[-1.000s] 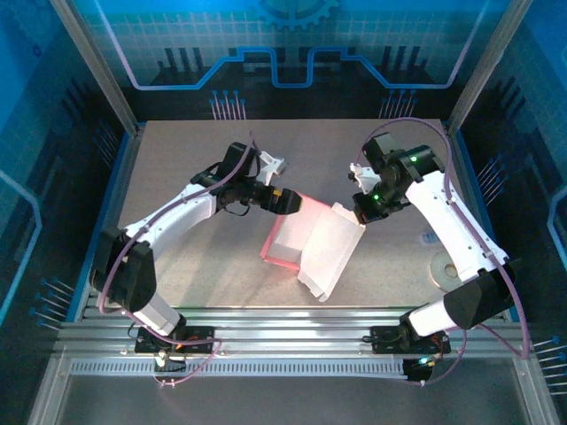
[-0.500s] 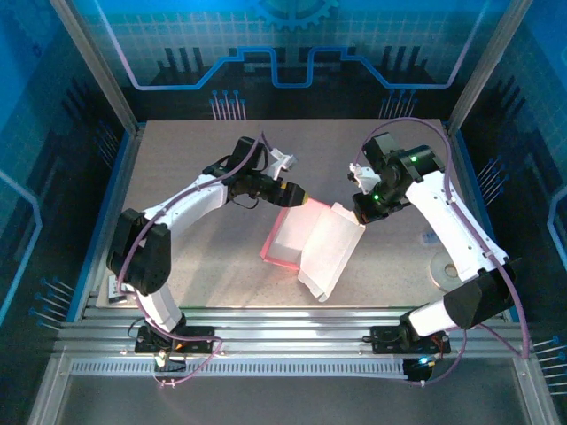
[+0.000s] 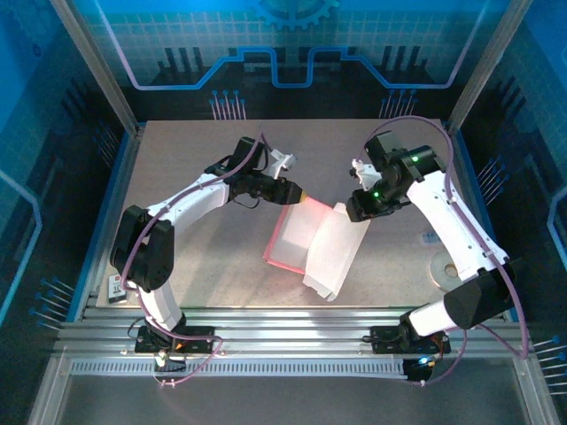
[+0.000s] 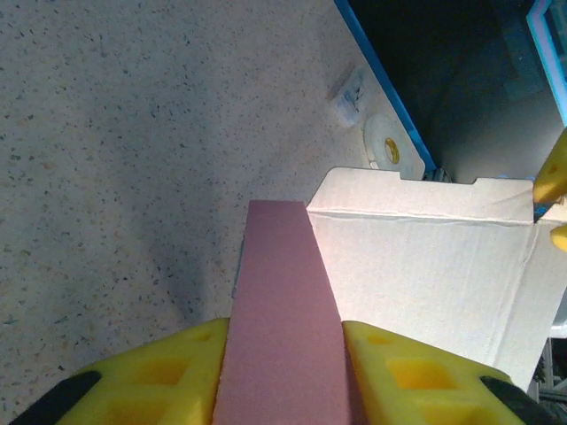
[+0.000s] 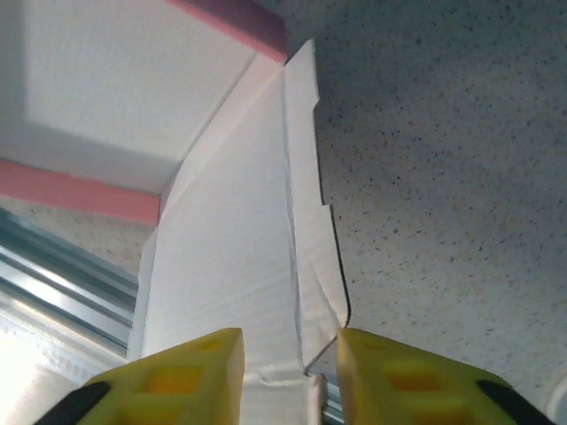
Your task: Fold the paper box
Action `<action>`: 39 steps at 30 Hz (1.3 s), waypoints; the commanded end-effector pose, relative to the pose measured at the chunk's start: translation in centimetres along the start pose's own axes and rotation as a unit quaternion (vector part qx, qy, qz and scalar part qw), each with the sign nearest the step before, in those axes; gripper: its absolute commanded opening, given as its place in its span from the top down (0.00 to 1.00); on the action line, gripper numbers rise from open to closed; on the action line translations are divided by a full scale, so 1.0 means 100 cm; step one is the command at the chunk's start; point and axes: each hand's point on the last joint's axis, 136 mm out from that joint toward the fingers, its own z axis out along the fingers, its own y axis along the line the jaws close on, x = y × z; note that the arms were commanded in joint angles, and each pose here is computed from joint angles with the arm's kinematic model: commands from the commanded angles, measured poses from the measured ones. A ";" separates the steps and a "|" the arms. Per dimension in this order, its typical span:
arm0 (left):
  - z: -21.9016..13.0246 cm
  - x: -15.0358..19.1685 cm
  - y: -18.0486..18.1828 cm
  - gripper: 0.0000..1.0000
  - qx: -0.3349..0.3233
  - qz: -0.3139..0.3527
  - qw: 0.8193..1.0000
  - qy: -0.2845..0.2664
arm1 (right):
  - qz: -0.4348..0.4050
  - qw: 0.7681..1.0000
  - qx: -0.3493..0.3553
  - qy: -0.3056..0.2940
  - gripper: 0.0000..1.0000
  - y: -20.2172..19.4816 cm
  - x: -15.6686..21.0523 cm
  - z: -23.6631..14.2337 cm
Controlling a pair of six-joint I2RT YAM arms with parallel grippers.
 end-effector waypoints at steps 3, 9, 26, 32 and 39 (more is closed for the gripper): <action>-0.005 -0.011 0.012 0.71 0.010 -0.057 0.997 -0.051 | 0.019 0.996 -0.029 -0.085 0.41 0.005 -0.020 -0.025; -0.018 -0.012 0.036 0.67 -0.026 -0.141 0.981 -0.134 | 0.028 0.987 -0.065 -0.144 0.33 0.010 -0.024 -0.042; -0.082 0.023 0.109 0.69 -0.042 -0.335 0.832 -0.440 | 0.099 0.973 -0.084 -0.192 0.31 -0.003 0.005 -0.016; -0.090 0.045 0.125 0.66 -0.055 -0.341 0.813 -0.469 | 0.087 0.970 -0.119 -0.195 0.32 0.005 0.005 -0.001; -0.084 0.067 0.136 0.64 -0.069 -0.359 0.811 -0.458 | 0.060 0.971 -0.131 -0.189 0.33 0.011 0.000 0.021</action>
